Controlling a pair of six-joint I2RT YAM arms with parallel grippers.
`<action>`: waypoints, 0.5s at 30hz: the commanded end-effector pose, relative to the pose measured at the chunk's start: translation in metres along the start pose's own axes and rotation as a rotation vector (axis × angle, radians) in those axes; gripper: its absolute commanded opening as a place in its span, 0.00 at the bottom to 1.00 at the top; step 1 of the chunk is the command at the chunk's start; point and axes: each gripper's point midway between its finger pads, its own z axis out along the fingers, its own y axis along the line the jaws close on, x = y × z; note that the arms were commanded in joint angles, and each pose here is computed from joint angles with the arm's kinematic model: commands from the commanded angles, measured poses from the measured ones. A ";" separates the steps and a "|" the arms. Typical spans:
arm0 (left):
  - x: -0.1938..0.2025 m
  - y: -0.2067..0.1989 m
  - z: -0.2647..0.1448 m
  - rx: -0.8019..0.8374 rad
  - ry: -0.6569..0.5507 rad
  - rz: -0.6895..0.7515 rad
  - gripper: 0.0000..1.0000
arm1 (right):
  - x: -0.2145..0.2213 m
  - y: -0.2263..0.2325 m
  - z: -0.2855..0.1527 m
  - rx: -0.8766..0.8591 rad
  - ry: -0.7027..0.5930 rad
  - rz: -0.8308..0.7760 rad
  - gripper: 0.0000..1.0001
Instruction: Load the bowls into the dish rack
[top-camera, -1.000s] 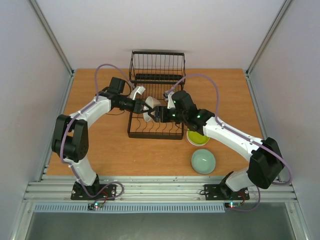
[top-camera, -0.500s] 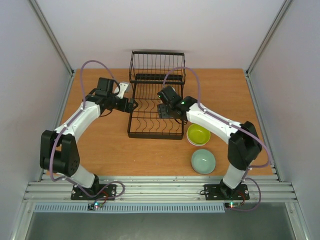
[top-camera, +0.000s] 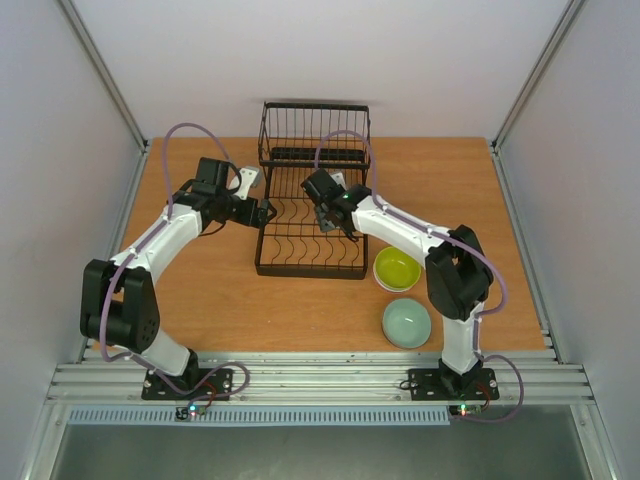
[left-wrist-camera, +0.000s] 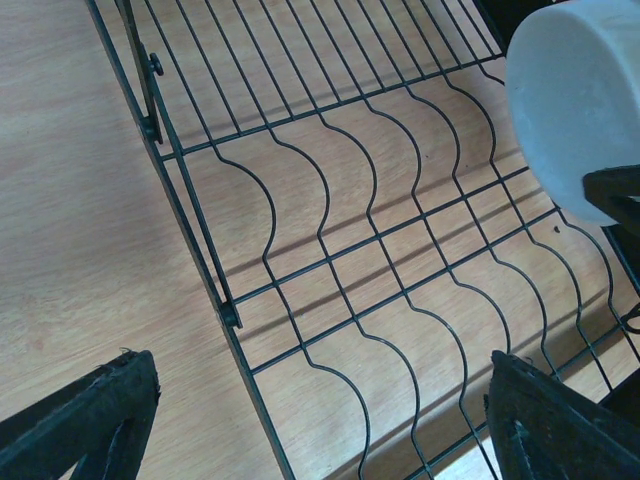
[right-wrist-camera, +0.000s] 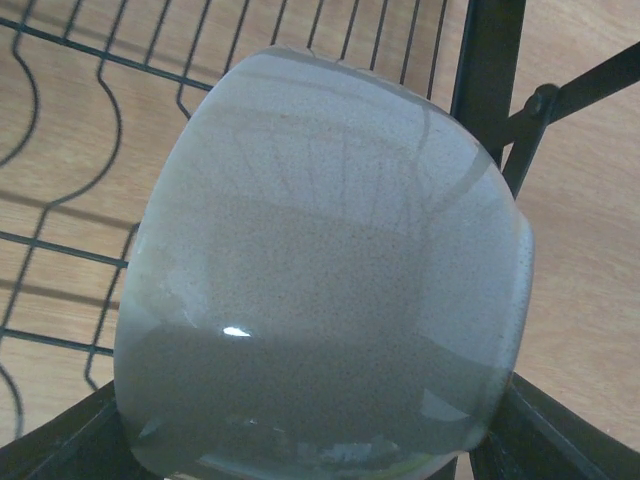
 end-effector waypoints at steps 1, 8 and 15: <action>-0.009 -0.006 -0.004 0.026 -0.036 0.025 0.89 | -0.017 -0.015 0.007 0.061 -0.045 0.022 0.01; -0.007 -0.008 0.000 0.049 -0.026 0.022 0.89 | -0.013 -0.022 0.022 0.095 -0.041 0.023 0.01; -0.004 -0.006 0.005 0.050 -0.010 0.020 0.88 | -0.007 -0.021 0.042 0.068 -0.011 0.046 0.01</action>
